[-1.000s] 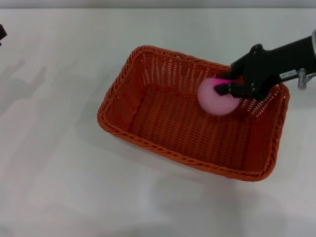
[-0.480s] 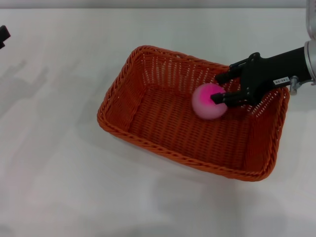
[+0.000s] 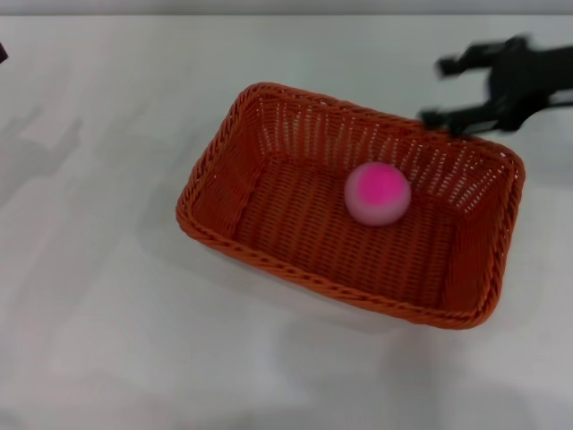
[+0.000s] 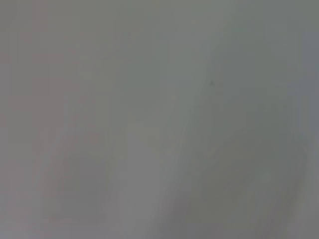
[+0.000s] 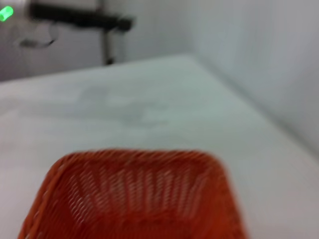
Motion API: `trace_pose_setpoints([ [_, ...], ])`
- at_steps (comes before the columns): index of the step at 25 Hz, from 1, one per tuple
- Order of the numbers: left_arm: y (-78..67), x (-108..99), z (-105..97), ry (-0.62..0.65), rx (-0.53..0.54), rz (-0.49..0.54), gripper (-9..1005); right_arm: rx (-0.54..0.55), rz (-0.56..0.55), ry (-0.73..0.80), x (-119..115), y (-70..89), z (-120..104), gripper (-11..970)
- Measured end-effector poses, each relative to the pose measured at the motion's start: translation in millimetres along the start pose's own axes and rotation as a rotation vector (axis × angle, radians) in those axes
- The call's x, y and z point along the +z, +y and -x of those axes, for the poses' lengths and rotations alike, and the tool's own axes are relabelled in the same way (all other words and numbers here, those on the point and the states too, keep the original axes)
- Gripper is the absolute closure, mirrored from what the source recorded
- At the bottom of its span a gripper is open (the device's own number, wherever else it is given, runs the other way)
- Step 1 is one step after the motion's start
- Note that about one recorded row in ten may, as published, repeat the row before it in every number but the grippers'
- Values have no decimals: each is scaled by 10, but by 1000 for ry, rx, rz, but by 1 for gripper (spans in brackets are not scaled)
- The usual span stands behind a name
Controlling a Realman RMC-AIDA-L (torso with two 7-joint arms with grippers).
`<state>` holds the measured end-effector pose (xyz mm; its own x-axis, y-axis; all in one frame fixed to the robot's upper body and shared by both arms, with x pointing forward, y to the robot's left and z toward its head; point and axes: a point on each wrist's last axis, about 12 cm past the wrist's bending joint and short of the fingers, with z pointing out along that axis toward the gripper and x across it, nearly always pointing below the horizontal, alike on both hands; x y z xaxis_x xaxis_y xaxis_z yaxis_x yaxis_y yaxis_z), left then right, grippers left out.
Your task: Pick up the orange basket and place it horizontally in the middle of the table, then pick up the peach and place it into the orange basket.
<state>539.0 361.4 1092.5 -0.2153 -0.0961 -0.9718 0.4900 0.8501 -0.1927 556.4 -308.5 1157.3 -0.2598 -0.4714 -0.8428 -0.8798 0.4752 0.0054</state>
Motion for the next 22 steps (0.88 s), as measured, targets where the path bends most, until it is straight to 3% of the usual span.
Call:
trace_pose_setpoints([
  [4, 4, -12, -5, -32, 27, 11, 294, 43, -128, -170, -352, -55, -120, 127],
  [11, 56, -164, -44, -157, 68, 99, 294, 164, -371, -419, -711, -45, -783, 130],
  [16, 84, -267, -123, -217, 40, 166, 294, 215, -564, -517, -752, 131, -1302, 130],
  [22, 90, -373, -279, -238, 23, 235, 293, 305, -771, -604, -680, 370, -1685, 130],
])
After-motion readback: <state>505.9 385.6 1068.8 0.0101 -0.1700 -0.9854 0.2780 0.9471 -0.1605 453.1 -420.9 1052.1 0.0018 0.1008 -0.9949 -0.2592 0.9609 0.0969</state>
